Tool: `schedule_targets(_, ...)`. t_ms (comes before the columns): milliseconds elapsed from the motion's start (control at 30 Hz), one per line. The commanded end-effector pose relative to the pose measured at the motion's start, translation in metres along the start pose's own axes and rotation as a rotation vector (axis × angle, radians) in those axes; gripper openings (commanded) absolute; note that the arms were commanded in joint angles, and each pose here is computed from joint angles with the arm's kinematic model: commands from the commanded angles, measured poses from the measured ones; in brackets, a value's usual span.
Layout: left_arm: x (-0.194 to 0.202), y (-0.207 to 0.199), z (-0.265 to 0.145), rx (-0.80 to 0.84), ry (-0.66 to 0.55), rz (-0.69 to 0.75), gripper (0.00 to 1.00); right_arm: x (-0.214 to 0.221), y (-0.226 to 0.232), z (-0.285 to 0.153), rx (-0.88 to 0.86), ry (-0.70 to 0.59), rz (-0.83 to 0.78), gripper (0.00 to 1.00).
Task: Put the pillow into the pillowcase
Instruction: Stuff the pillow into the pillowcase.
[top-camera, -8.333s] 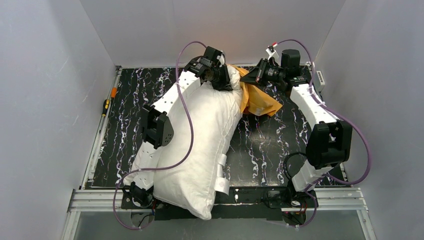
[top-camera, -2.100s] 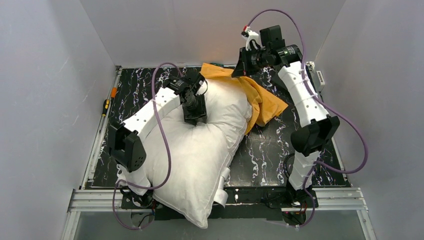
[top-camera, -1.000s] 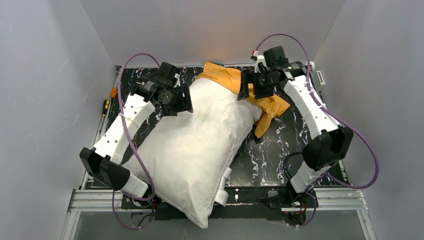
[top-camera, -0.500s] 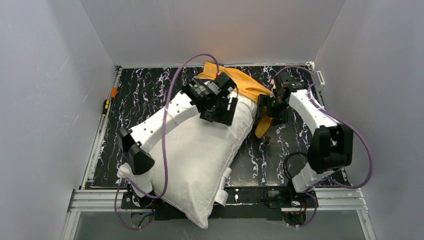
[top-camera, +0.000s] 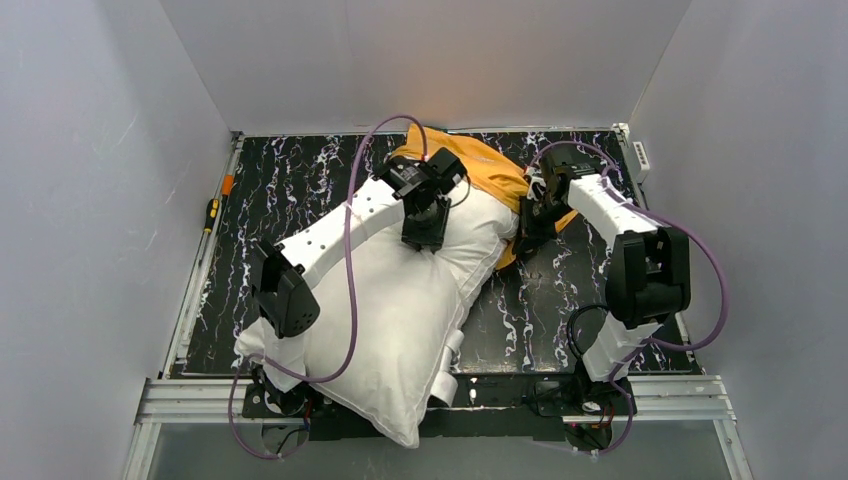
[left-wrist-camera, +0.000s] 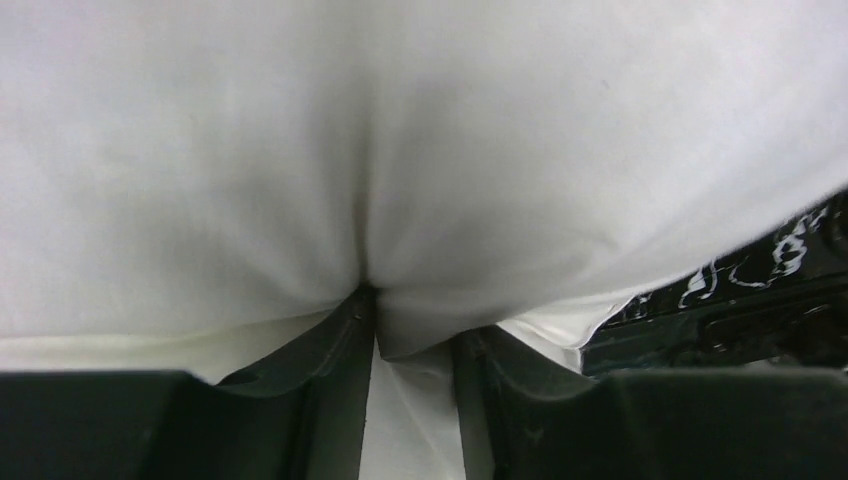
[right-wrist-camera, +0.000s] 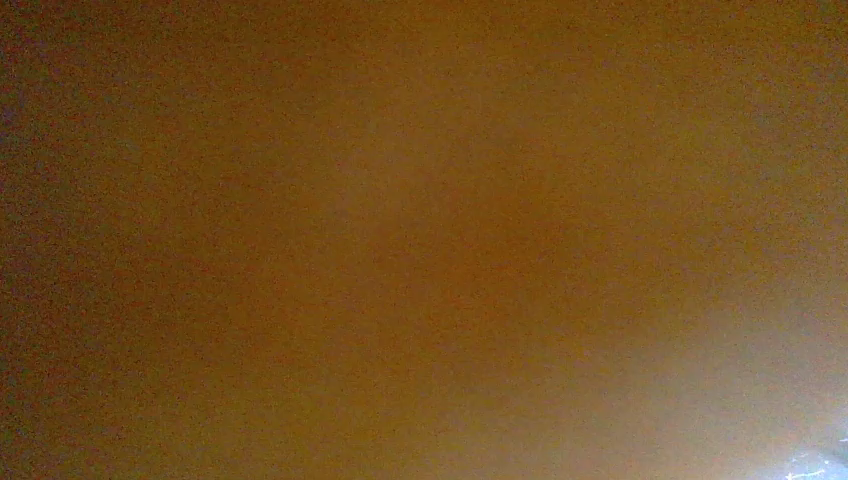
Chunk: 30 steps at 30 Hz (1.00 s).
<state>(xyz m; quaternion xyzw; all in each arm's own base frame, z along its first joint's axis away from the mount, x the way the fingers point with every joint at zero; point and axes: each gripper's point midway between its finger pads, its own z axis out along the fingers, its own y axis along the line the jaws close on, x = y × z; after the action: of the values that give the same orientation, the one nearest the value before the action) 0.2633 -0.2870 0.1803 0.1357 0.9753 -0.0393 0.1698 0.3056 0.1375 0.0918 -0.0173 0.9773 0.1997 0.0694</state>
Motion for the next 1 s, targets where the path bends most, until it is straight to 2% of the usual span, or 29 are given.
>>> schedule_targets(0,-0.012,0.051,0.031,-0.082,0.064,-0.116,0.24,0.014,0.037,-0.049,-0.142,0.01,-0.12,0.01)
schedule_targets(167,-0.049,0.056,0.056,-0.038,0.052,-0.195,0.0,0.039,0.076,-0.089,-0.268,0.064,-0.183,0.01)
schedule_targets(300,-0.076,0.049,0.073,-0.001,0.042,-0.284,0.0,0.049,0.122,-0.112,-0.386,0.061,-0.215,0.01)
schedule_targets(400,-0.094,0.041,0.081,0.036,0.031,-0.36,0.0,0.067,0.149,-0.117,-0.43,0.131,-0.261,0.01)
schedule_targets(567,-0.126,0.041,0.075,0.079,-0.052,-0.477,0.0,0.109,0.161,-0.097,-0.375,0.301,-0.318,0.01)
schedule_targets(733,-0.139,0.043,0.06,0.11,-0.11,-0.517,0.0,0.113,0.147,-0.059,-0.248,0.403,-0.333,0.01)
schedule_targets(800,-0.136,0.045,0.056,0.117,-0.116,-0.522,0.0,0.104,0.145,-0.044,-0.173,0.399,-0.386,0.01)
schedule_targets(900,-0.129,0.047,0.05,0.149,-0.117,-0.511,0.0,0.078,0.158,-0.044,-0.144,0.301,-0.444,0.21)
schedule_targets(967,-0.122,0.051,0.038,0.169,-0.113,-0.48,0.14,0.057,0.171,-0.06,-0.151,0.189,-0.481,0.38)
